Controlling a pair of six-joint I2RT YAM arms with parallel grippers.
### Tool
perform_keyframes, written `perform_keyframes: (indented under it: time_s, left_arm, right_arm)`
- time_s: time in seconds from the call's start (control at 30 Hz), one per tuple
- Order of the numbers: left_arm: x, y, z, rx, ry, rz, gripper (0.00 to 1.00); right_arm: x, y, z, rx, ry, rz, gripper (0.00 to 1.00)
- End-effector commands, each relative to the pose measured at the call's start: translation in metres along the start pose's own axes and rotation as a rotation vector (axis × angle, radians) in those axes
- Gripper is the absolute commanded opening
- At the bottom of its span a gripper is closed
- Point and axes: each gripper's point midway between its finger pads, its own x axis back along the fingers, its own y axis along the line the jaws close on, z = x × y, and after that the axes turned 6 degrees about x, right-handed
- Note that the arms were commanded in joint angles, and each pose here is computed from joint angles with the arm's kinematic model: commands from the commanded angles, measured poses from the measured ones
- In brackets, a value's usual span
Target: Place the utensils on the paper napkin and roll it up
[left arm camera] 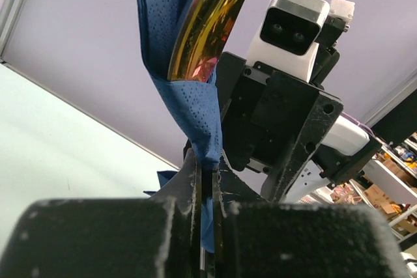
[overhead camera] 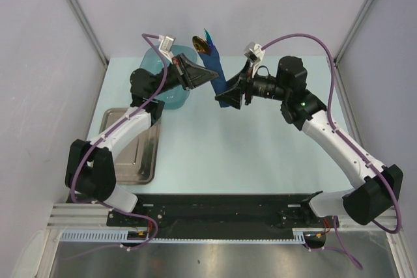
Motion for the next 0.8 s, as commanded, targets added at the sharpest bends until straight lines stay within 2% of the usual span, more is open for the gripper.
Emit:
perform_keyframes:
  time_s: [0.0,0.03,0.13,0.17,0.27,0.37,0.4,0.43,0.47,0.57,0.67,0.77]
  left_arm:
    - [-0.005,-0.037,-0.023,-0.102,-0.039,0.09,0.0]
    - [-0.005,-0.037,-0.023,-0.103,-0.04,0.092,0.0]
    - [-0.006,-0.038,-0.025,-0.109,-0.041,0.091,0.0]
    - [-0.006,-0.037,-0.024,-0.108,-0.04,0.089,0.0]
    - [-0.005,-0.038,-0.025,-0.114,-0.043,0.09,0.0]
    - [-0.005,-0.038,-0.025,-0.115,-0.046,0.089,0.0]
    - [-0.005,-0.038,-0.025,-0.116,-0.046,0.09,0.0]
    - [-0.005,-0.038,-0.024,-0.118,-0.043,0.091,0.0]
    - [-0.005,-0.039,-0.025,-0.12,-0.045,0.092,0.0]
    - [-0.005,-0.038,-0.023,-0.116,-0.041,0.093,0.0]
    - [-0.005,-0.038,-0.02,-0.112,-0.035,0.093,0.0]
    - [-0.006,-0.04,-0.014,-0.11,-0.025,0.098,0.0]
  right_arm:
    - [0.01,0.007,0.005,0.046,0.024,-0.025,0.6]
    - [0.01,0.007,0.008,0.041,0.031,-0.029,0.58]
    - [0.009,0.007,0.017,0.027,0.048,-0.044,0.43]
    - [0.01,0.007,0.019,0.021,0.055,-0.045,0.34]
    - [0.01,0.008,0.024,-0.001,0.075,-0.063,0.17]
    - [0.013,0.009,0.029,-0.044,0.099,-0.088,0.06]
    - [0.014,0.01,0.03,-0.057,0.106,-0.096,0.07]
    - [0.014,0.01,0.028,-0.06,0.104,-0.096,0.12]
    - [0.015,0.009,0.027,-0.066,0.105,-0.093,0.33]
    - [0.015,0.006,0.017,-0.043,0.086,-0.069,0.7]
    - [0.013,0.001,0.0,-0.007,0.05,-0.037,0.8]
    - [0.011,-0.003,-0.012,0.016,0.014,-0.018,0.8]
